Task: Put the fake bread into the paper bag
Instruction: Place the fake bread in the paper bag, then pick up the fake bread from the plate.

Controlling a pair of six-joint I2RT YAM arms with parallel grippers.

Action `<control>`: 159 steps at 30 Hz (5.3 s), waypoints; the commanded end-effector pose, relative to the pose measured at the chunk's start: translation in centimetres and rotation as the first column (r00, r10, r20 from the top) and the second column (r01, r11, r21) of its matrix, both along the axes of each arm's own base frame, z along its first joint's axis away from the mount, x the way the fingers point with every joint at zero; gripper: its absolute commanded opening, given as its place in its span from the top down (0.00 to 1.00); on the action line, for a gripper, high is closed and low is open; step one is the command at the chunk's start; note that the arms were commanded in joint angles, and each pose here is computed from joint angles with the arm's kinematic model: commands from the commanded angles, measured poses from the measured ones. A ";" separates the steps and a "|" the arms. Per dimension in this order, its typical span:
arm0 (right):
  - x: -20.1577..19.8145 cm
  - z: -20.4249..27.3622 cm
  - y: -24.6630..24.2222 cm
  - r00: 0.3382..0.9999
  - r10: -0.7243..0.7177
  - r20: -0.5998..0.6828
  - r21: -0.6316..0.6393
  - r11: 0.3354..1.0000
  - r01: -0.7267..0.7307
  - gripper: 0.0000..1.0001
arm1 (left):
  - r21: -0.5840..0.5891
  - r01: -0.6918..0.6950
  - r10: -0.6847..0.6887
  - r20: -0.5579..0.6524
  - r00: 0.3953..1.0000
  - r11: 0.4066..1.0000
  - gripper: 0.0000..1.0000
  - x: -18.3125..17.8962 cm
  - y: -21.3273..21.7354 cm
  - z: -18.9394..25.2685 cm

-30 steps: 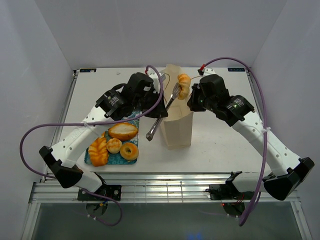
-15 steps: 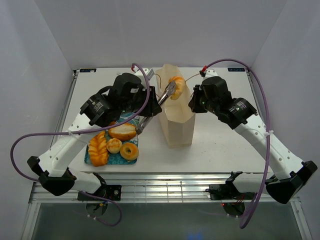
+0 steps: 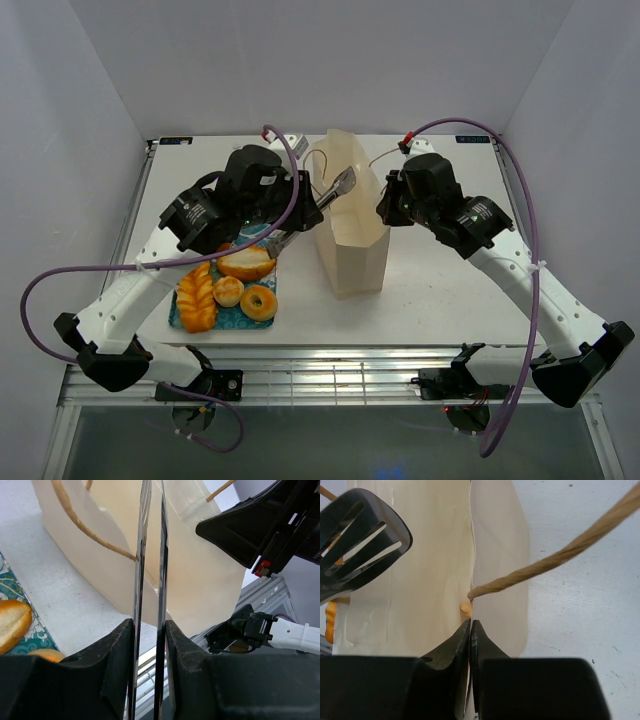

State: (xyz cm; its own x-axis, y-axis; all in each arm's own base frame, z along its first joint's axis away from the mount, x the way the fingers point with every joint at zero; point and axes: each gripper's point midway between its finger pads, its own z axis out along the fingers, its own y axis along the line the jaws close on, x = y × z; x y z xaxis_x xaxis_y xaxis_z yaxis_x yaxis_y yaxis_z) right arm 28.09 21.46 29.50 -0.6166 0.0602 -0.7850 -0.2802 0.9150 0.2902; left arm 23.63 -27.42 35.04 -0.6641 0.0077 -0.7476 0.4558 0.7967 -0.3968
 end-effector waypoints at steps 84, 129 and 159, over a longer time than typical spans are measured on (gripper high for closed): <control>-2.5 2.8 -2.5 0.991 0.077 0.106 0.003 0.997 -0.078 0.92 | 0.660 -0.431 0.576 -0.003 0.818 0.616 0.46 7.0 23.6 -13.9; -2.8 3.1 -1.9 0.990 0.093 0.107 0.043 0.994 -0.098 0.92 | 0.631 -0.398 0.519 -0.010 0.855 0.667 0.46 7.9 22.8 -13.7; -3.0 3.4 -1.6 0.988 0.106 0.109 0.063 0.992 -0.113 0.92 | 0.705 -0.308 0.469 -0.039 0.882 0.639 0.47 6.8 22.5 -16.1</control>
State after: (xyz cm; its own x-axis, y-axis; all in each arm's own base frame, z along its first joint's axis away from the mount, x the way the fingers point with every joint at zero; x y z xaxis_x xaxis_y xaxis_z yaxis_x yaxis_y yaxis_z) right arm 24.72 19.53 30.85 -0.5894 0.0031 -0.8078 -0.3895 0.8749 0.2876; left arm 30.51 -4.83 18.38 -0.8668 0.1408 -0.4784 0.0243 0.9701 0.2415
